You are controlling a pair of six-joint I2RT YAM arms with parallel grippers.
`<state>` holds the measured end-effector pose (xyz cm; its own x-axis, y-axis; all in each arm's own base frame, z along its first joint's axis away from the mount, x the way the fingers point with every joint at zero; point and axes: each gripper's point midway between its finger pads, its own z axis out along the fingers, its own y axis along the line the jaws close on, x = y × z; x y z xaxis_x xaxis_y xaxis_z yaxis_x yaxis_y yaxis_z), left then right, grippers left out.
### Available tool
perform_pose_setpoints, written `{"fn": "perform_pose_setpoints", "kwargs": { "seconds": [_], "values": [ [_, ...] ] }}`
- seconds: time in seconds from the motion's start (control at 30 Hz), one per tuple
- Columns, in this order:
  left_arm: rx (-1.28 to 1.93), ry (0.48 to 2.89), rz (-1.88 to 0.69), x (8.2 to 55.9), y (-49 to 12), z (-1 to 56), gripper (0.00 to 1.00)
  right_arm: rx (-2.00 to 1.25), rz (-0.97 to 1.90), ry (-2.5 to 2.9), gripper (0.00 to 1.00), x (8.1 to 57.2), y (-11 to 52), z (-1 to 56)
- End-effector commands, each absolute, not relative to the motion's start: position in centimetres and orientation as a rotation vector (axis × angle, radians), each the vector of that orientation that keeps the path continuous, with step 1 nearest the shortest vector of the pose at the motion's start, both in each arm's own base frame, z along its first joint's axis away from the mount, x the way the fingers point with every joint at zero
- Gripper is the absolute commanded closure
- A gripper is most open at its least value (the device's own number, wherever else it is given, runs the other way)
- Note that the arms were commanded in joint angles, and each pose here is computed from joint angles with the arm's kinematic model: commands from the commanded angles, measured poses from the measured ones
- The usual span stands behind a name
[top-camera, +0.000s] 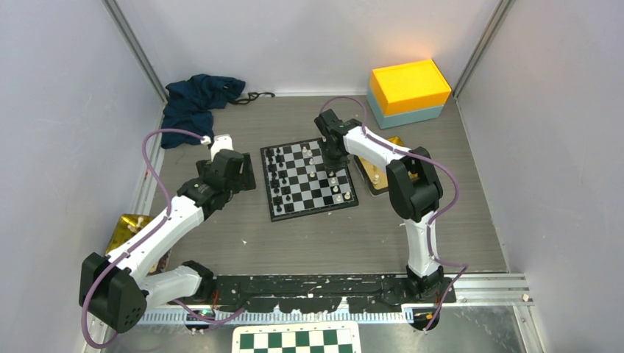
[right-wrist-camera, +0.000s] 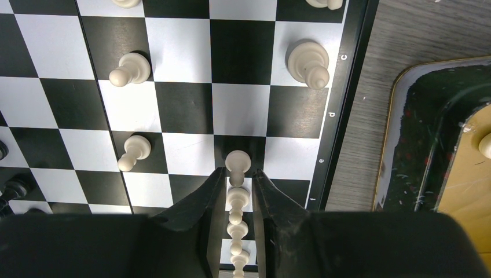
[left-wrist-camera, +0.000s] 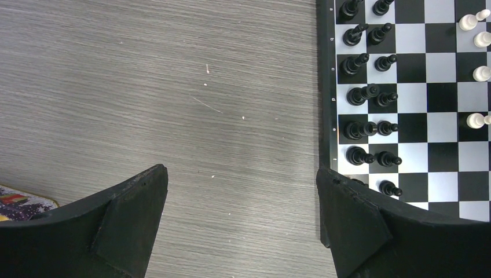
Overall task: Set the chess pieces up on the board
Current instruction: Place the chess piece on the chessboard.
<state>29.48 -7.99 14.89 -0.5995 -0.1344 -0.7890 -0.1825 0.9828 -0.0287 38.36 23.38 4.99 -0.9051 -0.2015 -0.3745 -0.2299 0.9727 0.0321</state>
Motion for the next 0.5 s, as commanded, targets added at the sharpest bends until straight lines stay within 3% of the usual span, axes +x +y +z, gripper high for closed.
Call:
{"fn": "perform_pose_setpoints", "kwargs": {
  "seconds": [0.0, 0.47],
  "values": [
    [-0.242, 2.179, 0.041, 30.0, -8.1, 15.9, 0.0, -0.315, 0.145, 2.685, 0.71, 39.0, 24.1, 7.2],
    [-0.239, 2.172, 0.053, 30.2, -8.0, 16.2, 0.0, -0.409, 0.149, 2.577, 0.63, 39.7, 26.6, 11.5]
  ]
}}
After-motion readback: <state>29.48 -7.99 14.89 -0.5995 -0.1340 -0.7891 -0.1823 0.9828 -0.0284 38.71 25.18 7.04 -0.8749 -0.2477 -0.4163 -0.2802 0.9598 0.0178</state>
